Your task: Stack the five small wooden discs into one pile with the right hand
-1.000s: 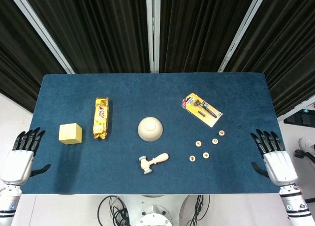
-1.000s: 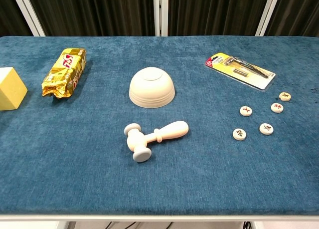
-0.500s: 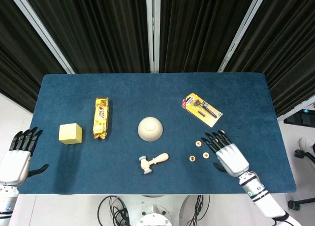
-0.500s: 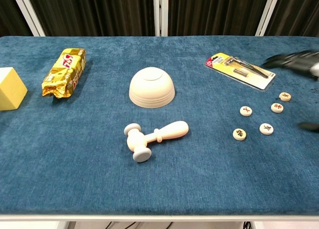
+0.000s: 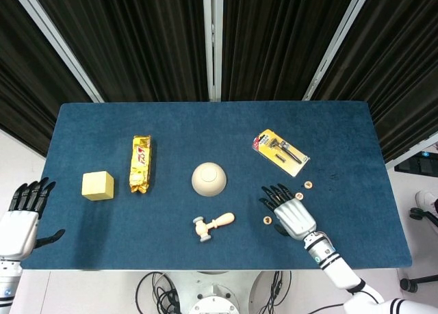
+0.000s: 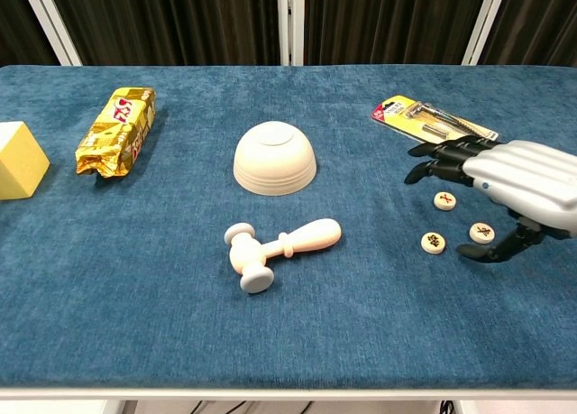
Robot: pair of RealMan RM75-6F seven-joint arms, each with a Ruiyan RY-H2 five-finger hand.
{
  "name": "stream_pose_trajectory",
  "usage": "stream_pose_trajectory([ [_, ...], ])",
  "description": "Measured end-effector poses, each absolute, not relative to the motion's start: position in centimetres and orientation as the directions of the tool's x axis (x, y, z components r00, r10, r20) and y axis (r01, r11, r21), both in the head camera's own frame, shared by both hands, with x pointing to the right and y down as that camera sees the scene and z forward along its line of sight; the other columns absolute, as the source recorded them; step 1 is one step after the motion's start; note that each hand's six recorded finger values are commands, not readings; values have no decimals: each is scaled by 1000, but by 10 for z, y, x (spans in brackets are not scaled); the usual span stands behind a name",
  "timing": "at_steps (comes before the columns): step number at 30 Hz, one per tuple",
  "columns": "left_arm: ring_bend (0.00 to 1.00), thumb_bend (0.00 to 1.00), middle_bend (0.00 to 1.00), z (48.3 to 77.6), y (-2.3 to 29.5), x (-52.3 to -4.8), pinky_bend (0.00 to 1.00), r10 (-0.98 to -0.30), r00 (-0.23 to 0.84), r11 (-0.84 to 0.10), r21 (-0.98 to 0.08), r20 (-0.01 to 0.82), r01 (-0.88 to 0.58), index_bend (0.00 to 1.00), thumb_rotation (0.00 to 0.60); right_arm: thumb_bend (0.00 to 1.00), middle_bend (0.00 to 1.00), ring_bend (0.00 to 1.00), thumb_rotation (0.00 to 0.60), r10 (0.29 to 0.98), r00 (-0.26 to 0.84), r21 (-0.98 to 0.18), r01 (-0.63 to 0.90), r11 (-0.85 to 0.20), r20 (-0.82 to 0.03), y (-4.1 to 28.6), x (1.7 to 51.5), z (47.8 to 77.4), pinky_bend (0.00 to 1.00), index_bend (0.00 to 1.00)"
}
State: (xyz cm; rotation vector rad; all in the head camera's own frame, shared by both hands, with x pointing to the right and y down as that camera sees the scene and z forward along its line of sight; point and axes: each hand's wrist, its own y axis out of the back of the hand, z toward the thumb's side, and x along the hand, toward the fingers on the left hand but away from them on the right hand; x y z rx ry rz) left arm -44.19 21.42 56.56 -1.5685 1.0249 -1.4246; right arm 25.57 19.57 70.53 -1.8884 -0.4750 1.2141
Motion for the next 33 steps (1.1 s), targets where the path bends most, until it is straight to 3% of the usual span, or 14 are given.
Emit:
stream_pose_trajectory([
  [33,0,59,0,567,215,-445,0,-914,39,-406,-911,404,-73,0,600,264,0,0,600,673,467,-789,-93,-607,-573,204,249,722,0,512],
])
